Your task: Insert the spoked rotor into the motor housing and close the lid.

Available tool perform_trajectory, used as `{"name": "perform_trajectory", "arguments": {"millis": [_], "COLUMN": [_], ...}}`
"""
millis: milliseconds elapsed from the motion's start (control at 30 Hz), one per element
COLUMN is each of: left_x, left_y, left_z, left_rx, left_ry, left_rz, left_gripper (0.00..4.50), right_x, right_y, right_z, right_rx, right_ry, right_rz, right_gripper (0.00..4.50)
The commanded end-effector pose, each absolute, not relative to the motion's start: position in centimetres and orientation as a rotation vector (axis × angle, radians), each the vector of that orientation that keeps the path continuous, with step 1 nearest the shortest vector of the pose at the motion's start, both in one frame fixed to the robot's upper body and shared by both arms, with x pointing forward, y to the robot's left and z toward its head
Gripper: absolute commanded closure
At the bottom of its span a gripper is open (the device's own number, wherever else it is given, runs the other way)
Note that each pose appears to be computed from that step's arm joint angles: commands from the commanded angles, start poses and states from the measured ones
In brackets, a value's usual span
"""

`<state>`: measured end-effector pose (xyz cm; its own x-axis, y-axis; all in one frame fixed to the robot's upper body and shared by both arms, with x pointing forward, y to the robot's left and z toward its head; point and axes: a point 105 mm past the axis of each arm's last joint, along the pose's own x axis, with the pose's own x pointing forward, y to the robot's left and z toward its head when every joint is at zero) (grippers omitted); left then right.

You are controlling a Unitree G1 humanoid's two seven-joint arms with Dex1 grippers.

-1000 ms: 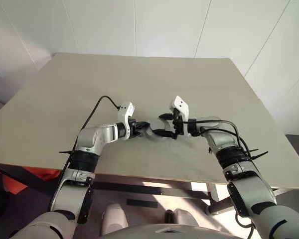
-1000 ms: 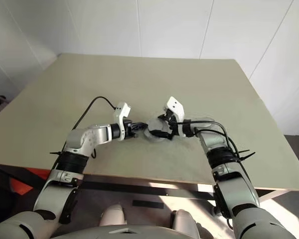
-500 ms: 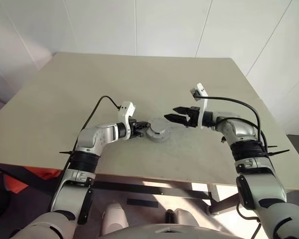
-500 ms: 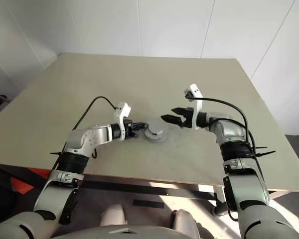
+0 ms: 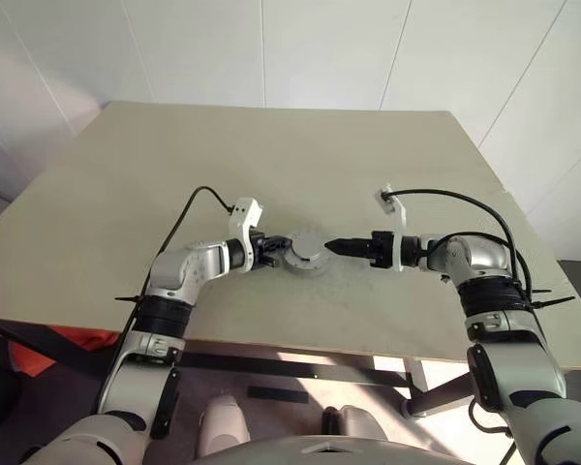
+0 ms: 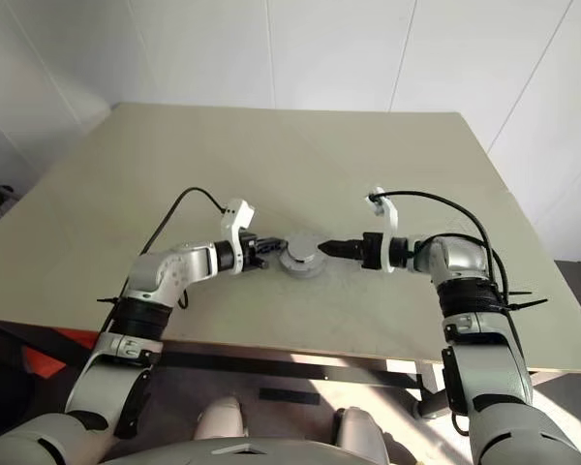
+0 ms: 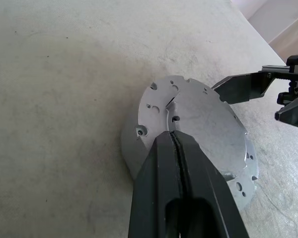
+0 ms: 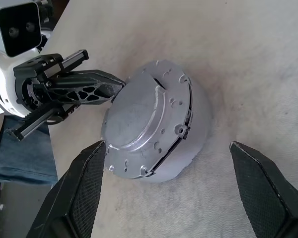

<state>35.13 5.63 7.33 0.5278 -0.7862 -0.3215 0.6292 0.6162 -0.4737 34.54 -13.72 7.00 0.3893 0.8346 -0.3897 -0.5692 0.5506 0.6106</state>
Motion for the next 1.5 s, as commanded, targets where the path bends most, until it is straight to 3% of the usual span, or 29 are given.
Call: {"name": "perform_trajectory", "arguments": {"millis": [33, 300, 633, 900, 1500], "left_x": [34.8, 34.8, 35.1, 35.2, 35.6], "left_y": [5.7, 5.8, 6.0, 6.2, 6.7], "left_z": [6.7, 6.8, 7.0, 7.0, 7.2], "left_rx": [-0.311, -0.309, -0.301, -0.297, -0.287], "left_ry": [0.567, 0.557, 0.546, 0.535, 0.521], "left_rz": [-0.855, -0.850, -0.841, -0.828, -0.810], "left_gripper": [4.50, 4.50, 4.50, 4.50, 4.50], "right_x": [34.2, 33.7, 32.5, 33.6, 33.4], "right_y": [-13.1, -13.2, -10.7, -8.5, -4.1], "right_z": [7.2, 5.2, 6.2, 6.4, 6.9], "right_rx": [0.408, 0.482, 0.672, 0.800, 0.880], "right_ry": [0.734, 0.815, 0.892, 0.919, 0.936], "right_rz": [0.944, 0.890, 0.952, 0.910, 0.950], "right_gripper": [0.02, 0.02, 0.02, 0.02, 0.02]}}
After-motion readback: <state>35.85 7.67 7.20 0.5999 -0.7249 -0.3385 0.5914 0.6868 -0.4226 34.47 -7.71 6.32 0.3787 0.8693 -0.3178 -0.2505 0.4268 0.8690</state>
